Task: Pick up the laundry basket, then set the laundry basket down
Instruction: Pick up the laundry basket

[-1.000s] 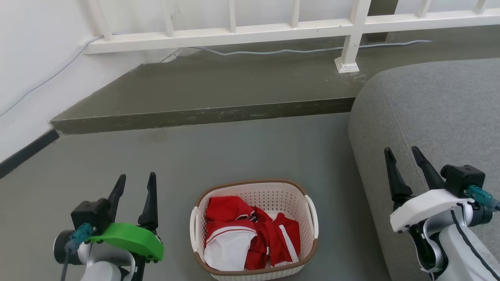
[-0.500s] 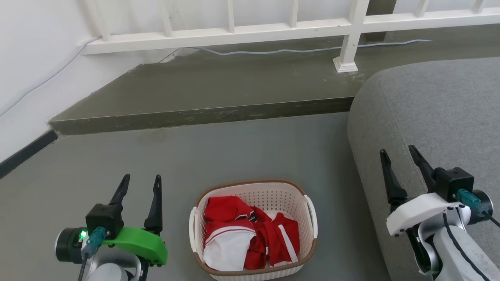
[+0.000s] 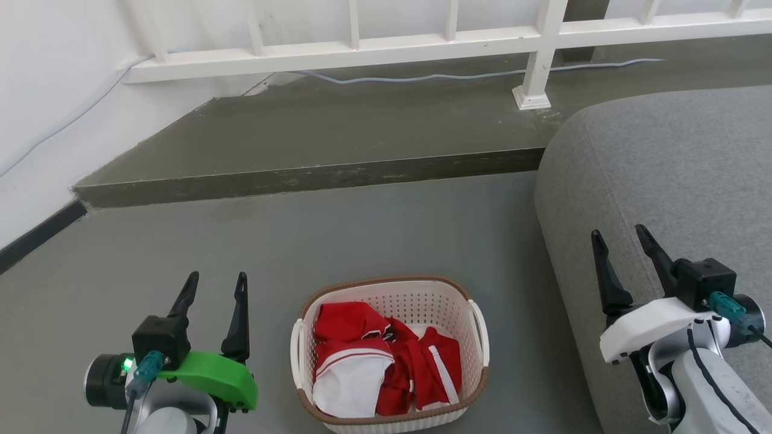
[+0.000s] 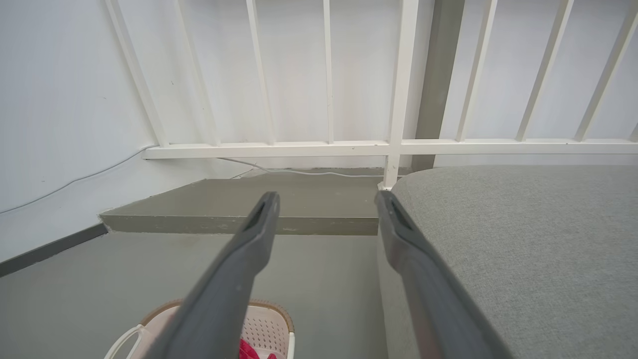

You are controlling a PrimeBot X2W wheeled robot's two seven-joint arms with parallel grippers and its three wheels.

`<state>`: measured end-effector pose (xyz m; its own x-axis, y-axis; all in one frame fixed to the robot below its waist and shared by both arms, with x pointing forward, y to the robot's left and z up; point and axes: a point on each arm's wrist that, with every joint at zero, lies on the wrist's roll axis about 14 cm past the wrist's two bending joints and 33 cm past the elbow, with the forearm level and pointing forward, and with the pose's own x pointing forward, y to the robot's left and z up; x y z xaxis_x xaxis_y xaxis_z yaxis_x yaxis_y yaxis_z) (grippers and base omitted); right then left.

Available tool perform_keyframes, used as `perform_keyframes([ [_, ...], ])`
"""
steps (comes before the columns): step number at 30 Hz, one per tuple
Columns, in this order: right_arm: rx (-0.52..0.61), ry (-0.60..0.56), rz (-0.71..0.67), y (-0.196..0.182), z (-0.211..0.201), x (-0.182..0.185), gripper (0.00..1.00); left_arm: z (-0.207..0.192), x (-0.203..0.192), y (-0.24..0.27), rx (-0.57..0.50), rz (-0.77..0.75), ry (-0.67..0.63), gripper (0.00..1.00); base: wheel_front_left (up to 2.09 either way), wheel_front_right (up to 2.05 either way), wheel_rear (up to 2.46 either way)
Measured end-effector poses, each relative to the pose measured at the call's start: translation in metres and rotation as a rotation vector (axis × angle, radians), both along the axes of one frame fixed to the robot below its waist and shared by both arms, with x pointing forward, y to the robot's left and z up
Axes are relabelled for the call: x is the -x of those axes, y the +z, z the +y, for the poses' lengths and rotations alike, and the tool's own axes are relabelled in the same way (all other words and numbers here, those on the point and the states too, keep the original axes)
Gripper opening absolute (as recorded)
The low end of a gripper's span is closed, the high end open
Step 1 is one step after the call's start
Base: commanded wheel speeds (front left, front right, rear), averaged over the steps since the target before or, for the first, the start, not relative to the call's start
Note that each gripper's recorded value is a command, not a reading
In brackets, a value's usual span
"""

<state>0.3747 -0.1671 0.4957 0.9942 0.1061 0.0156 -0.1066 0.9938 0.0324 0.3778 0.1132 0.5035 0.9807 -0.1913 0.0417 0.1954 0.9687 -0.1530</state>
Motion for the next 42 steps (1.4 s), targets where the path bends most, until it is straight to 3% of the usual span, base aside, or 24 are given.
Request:
perform_keyframes([
  [16,-0.002,0.008,0.052,-0.018,0.002,-0.007,1.00,-0.003,-0.013,-0.003,0.011,0.011,0.000,1.00,0.00,0.00,0.00],
  [42,-0.013,0.056,0.183,-0.080,0.017,-0.082,1.00,-0.015,-0.091,-0.057,0.043,0.116,-0.010,1.00,0.00,0.00,0.00],
])
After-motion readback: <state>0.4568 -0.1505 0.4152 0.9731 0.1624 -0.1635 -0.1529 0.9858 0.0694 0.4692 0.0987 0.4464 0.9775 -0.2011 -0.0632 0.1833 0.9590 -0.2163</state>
